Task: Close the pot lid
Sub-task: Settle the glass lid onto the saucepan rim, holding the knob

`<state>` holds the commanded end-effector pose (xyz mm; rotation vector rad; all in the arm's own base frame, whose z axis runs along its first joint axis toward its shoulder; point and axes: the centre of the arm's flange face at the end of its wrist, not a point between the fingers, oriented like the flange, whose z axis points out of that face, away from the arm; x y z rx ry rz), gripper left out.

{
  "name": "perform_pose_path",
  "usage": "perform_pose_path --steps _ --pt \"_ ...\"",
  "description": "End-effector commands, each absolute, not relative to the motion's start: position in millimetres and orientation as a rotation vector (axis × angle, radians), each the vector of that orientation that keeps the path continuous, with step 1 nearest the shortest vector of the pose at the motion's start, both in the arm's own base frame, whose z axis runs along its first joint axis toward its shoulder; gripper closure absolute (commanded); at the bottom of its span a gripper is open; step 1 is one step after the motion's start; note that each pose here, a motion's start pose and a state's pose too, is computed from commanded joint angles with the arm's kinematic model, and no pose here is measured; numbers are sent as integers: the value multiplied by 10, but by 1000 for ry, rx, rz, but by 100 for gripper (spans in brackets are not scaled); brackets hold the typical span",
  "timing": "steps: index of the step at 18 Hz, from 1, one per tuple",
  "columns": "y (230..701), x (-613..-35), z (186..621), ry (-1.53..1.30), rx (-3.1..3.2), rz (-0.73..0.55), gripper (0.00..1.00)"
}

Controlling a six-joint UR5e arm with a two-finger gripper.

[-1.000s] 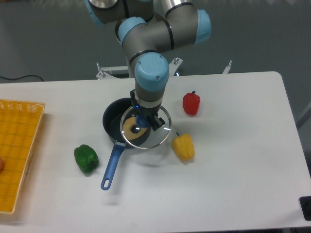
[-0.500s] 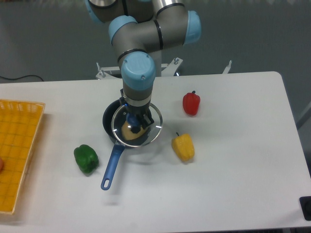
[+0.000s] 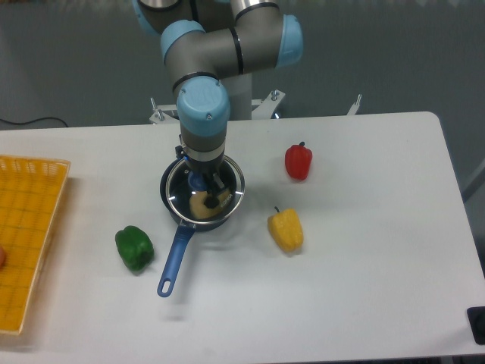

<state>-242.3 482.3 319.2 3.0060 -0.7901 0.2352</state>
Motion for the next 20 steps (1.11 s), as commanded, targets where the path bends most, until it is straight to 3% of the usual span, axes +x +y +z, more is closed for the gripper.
perform_pose_path --steps 20 --pt "4793 -2373 3141 -806 2990 243 46"
